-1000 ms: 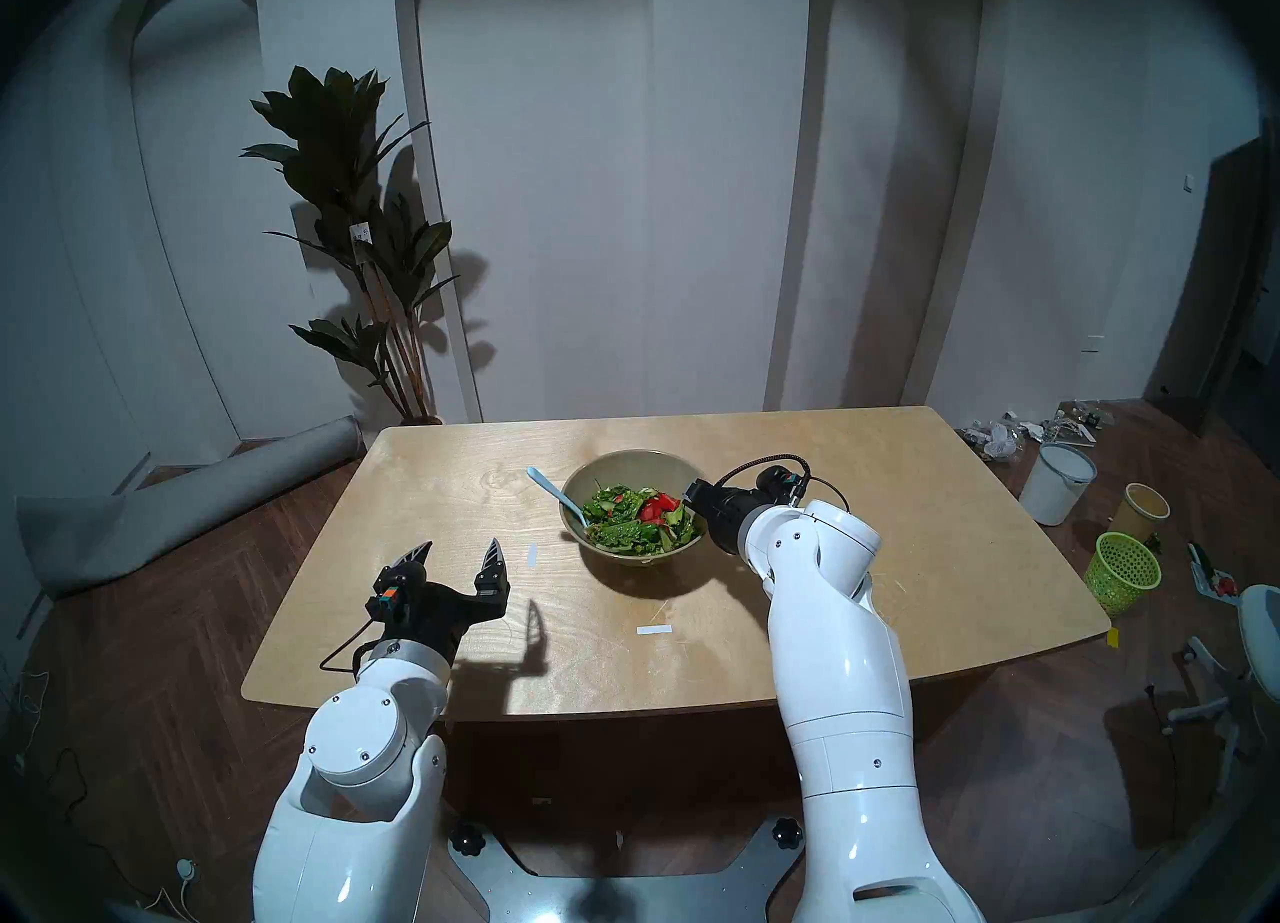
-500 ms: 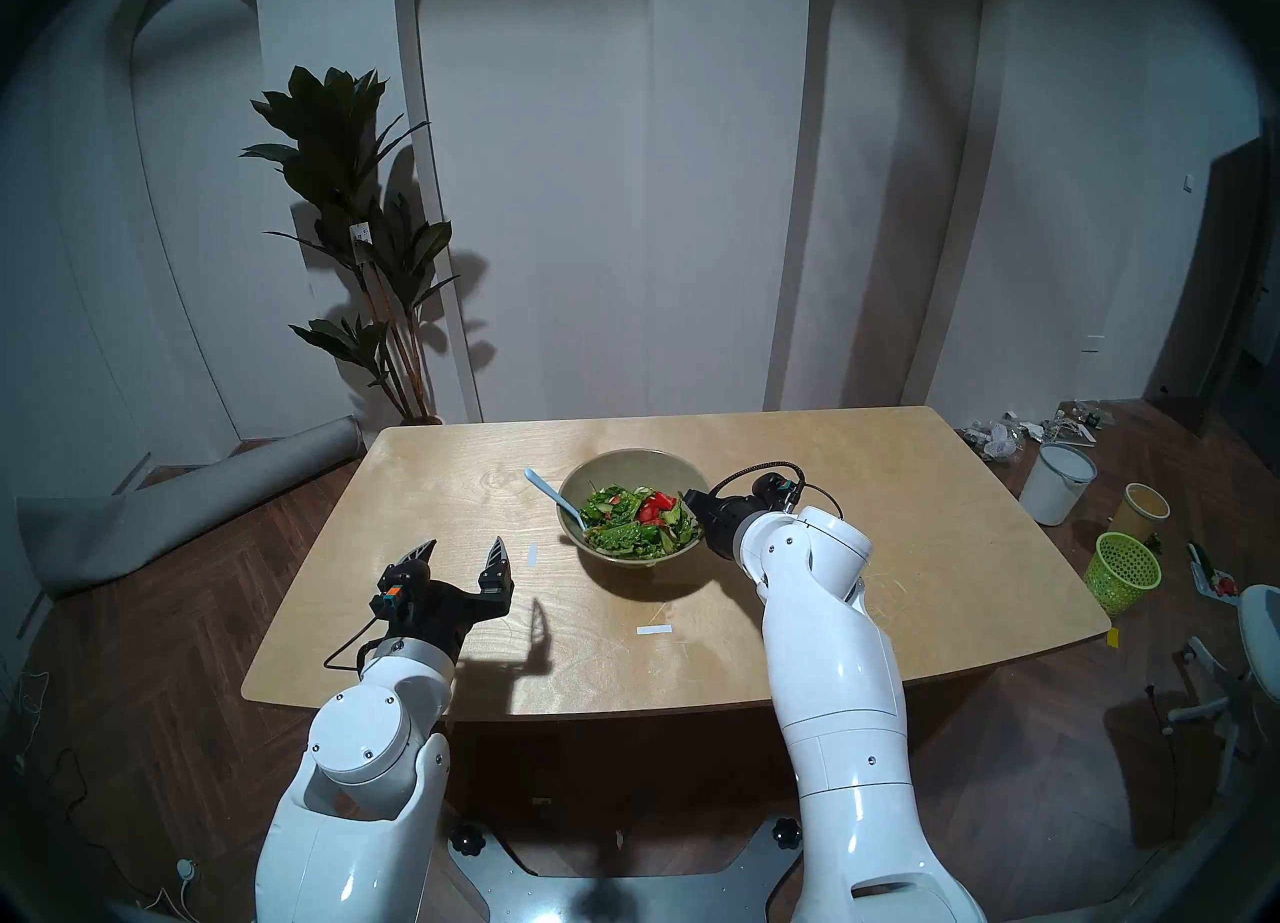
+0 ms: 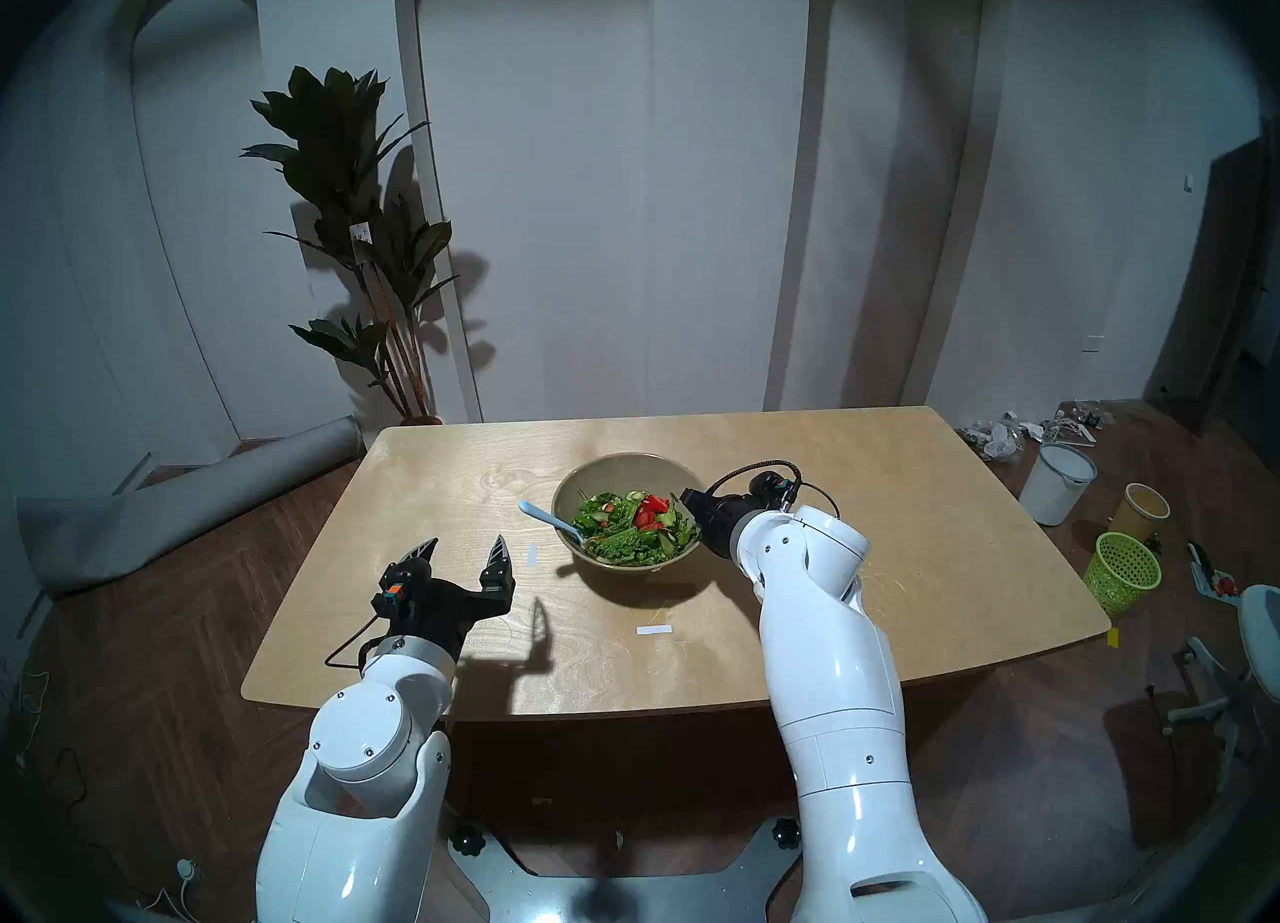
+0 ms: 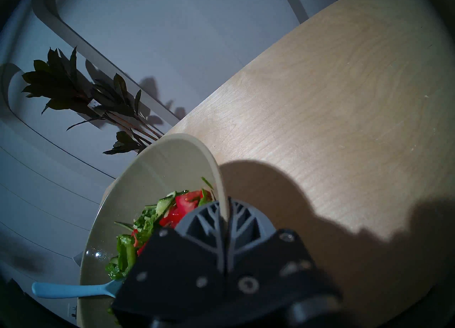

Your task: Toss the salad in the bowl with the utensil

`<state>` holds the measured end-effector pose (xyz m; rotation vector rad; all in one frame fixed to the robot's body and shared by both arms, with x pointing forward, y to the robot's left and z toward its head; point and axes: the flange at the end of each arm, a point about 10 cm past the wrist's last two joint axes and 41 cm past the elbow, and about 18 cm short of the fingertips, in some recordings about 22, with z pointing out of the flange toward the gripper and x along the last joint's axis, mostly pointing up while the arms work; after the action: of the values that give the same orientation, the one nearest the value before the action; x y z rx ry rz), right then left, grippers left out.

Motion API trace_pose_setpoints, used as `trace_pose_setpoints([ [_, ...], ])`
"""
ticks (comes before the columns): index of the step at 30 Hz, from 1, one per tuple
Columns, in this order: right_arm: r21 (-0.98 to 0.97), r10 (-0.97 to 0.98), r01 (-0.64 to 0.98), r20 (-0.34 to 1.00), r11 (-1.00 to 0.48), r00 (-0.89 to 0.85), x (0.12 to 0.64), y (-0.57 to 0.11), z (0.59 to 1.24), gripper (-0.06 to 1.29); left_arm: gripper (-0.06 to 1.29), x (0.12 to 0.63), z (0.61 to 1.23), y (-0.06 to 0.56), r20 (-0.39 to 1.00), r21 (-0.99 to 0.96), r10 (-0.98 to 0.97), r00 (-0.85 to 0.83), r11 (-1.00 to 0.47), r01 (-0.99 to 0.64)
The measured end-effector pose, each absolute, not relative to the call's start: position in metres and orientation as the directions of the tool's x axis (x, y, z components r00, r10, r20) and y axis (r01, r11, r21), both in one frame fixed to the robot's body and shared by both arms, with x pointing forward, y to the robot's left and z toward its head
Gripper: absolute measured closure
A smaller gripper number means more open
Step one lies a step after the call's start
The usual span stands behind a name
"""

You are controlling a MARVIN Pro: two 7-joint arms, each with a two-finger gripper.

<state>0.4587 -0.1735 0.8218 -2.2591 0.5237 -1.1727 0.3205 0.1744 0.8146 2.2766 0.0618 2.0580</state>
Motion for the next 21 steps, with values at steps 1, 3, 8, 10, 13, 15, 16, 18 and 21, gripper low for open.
trace_pose_setpoints([
  [1, -0.618, -0.558, -0.092, 0.624, -0.781, 0.547, 0.459, -0.173, 0.822, 1.25, 0.01, 0.321, 0.815, 0.174, 0.992, 0.082, 0.079, 0.103, -0.996, -0.022],
  [3, -0.617, -0.558, -0.092, 0.625, -0.781, 0.546, 0.459, -0.173, 0.822, 1.25, 0.01, 0.321, 0.817, 0.174, 0.99, 0.091, 0.087, 0.11, -0.995, -0.03],
  [8, -0.617, -0.557, -0.091, 0.625, -0.782, 0.547, 0.459, -0.173, 0.822, 1.25, 0.01, 0.325, 0.833, 0.178, 0.975, 0.171, 0.162, 0.155, -0.984, -0.046],
  [10, -0.617, -0.557, -0.092, 0.625, -0.782, 0.547, 0.459, -0.173, 0.822, 1.26, 0.01, 0.328, 0.844, 0.179, 0.965, 0.214, 0.203, 0.164, -0.975, -0.054],
  [13, -0.617, -0.557, -0.091, 0.625, -0.782, 0.547, 0.459, -0.173, 0.822, 1.26, 0.01, 0.333, 0.86, 0.18, 0.953, 0.266, 0.251, 0.169, -0.962, -0.068],
  [15, -0.616, -0.557, -0.091, 0.625, -0.782, 0.547, 0.459, -0.173, 0.822, 1.26, 0.01, 0.337, 0.87, 0.18, 0.942, 0.303, 0.286, 0.178, -0.95, -0.08],
  [16, -0.616, -0.557, -0.091, 0.625, -0.782, 0.547, 0.459, -0.173, 0.822, 1.26, 0.01, 0.339, 0.874, 0.18, 0.935, 0.322, 0.302, 0.184, -0.943, -0.086],
  [18, -0.616, -0.557, -0.091, 0.625, -0.782, 0.547, 0.459, -0.173, 0.822, 1.26, 0.01, 0.343, 0.881, 0.18, 0.92, 0.36, 0.337, 0.2, -0.928, -0.096],
  [21, -0.616, -0.556, -0.091, 0.626, -0.782, 0.547, 0.459, -0.173, 0.822, 1.26, 0.01, 0.347, 0.888, 0.179, 0.884, 0.435, 0.4, 0.241, -0.893, -0.113],
])
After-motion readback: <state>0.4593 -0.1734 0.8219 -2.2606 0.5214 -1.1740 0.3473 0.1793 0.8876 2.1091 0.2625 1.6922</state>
